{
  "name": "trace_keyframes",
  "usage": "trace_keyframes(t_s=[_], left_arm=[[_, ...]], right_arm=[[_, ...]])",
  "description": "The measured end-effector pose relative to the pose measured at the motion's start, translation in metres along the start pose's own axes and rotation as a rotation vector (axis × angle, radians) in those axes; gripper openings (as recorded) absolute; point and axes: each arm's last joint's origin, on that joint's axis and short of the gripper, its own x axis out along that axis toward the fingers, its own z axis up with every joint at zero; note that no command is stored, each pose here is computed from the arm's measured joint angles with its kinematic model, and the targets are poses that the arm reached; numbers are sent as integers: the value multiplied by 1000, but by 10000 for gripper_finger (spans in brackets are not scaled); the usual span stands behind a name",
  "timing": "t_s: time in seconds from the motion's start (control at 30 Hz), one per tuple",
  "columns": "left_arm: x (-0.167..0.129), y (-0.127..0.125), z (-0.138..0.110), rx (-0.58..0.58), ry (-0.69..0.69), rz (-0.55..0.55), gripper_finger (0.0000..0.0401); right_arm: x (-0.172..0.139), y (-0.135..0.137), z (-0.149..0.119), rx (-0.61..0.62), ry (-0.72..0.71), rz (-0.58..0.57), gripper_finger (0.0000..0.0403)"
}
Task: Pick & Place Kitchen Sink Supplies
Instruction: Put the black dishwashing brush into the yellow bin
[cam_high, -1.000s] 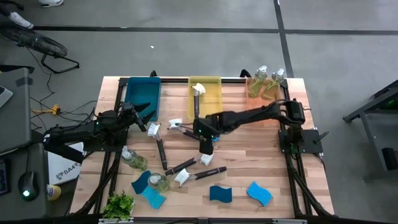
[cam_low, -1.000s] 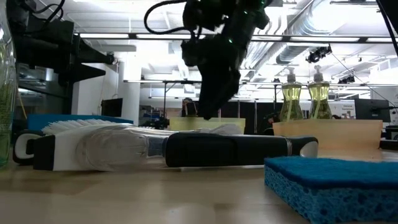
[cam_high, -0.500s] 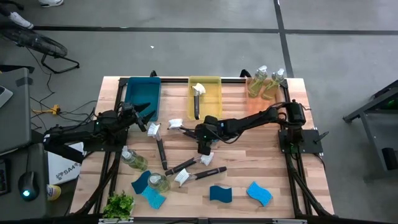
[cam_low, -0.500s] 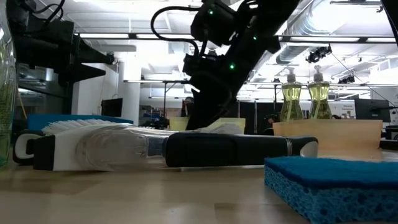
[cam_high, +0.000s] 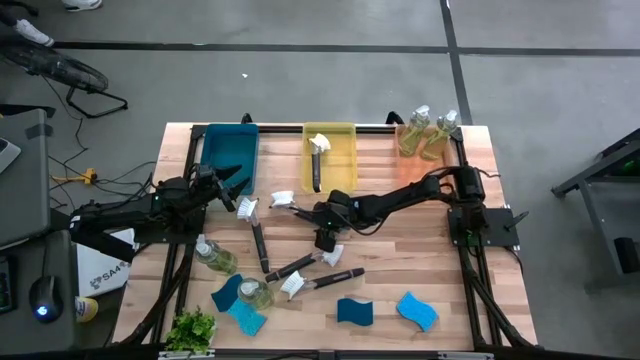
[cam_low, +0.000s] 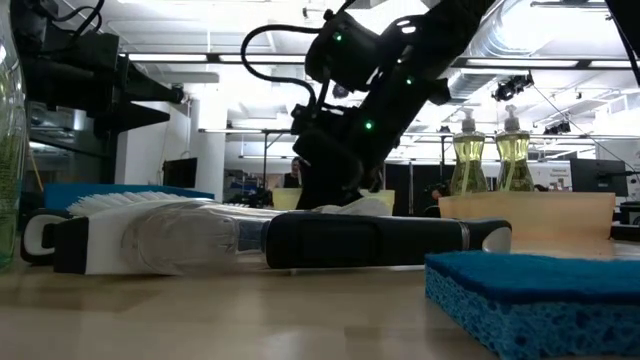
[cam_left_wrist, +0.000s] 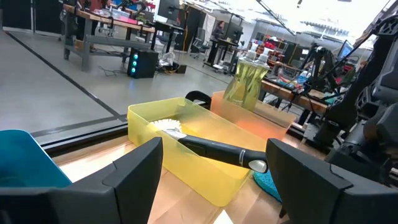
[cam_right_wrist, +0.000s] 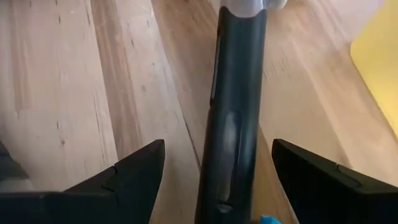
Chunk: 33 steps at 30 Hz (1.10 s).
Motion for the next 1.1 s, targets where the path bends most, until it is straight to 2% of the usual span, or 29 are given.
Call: trace_keyframes(t_s=[0.37, 1.1], left_arm=[[0, 0, 0, 0, 0, 0, 280], [0, 0, 0, 0, 0, 0, 280]], right_arm=[[0, 0, 0, 19, -4, -10, 279], [0, -1, -3, 12, 38, -4, 148]])
